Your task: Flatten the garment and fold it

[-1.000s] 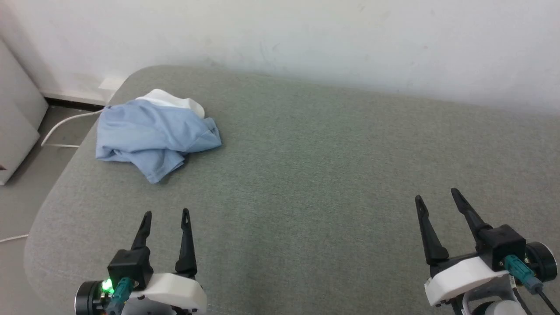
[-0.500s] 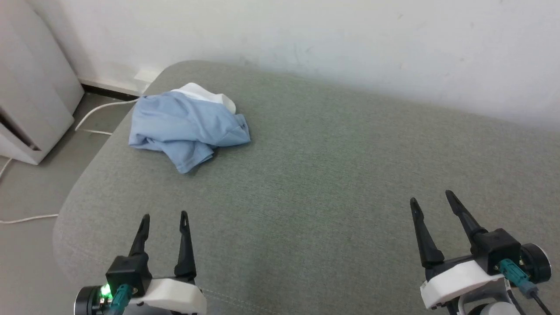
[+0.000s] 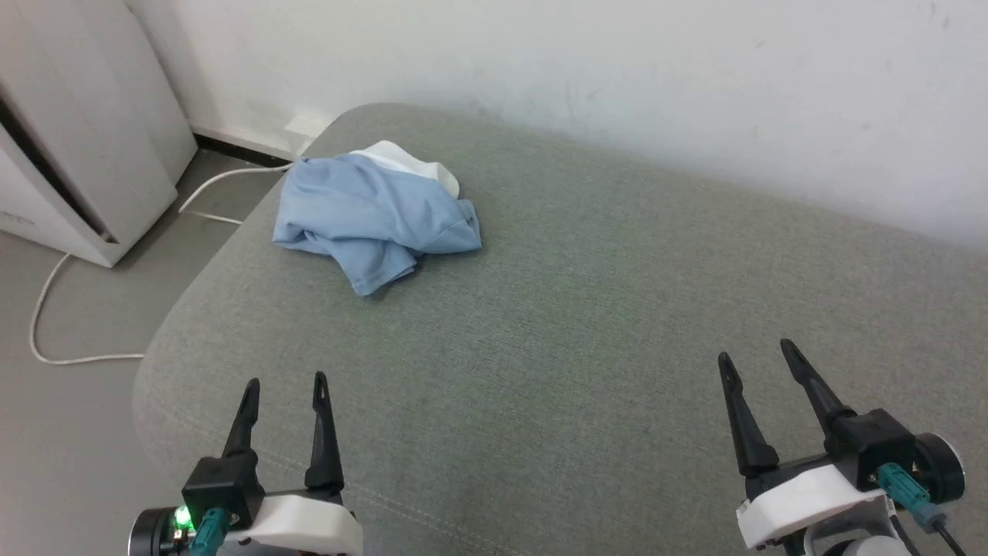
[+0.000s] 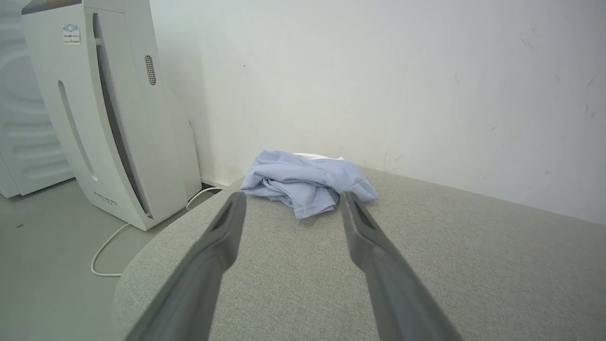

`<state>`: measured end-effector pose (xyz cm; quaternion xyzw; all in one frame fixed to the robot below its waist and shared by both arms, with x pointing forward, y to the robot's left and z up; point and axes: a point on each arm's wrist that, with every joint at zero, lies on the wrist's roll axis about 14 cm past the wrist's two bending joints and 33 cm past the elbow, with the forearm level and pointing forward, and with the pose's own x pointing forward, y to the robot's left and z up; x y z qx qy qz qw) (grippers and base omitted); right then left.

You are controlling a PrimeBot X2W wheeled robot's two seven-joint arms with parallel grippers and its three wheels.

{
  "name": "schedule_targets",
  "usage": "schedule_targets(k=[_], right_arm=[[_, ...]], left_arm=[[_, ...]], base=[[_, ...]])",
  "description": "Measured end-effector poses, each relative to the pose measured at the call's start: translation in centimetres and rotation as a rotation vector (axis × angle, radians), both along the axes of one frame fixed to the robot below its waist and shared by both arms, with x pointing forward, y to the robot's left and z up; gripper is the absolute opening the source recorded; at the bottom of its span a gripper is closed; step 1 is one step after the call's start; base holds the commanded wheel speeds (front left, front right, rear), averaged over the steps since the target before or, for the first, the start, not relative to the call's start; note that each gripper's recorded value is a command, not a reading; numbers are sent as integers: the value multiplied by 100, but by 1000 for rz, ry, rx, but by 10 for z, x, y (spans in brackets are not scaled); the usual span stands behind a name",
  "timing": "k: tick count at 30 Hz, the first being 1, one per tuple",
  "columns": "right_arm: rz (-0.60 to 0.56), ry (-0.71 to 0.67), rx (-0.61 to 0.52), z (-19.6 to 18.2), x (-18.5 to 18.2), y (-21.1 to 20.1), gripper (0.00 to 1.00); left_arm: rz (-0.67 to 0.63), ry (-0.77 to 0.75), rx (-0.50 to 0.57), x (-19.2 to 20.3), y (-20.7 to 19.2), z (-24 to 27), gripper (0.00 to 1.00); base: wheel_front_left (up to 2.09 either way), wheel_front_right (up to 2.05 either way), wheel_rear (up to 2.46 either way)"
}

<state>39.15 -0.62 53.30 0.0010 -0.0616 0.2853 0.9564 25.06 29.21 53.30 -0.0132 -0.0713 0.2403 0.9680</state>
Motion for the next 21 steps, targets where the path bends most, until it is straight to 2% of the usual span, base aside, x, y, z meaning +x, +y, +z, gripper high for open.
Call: schedule_targets(k=[21], right_arm=[[101, 2, 27, -3, -5, 34, 100]], left_arm=[[109, -36, 4, -35, 17, 2, 100]], base=[[0, 0, 0]])
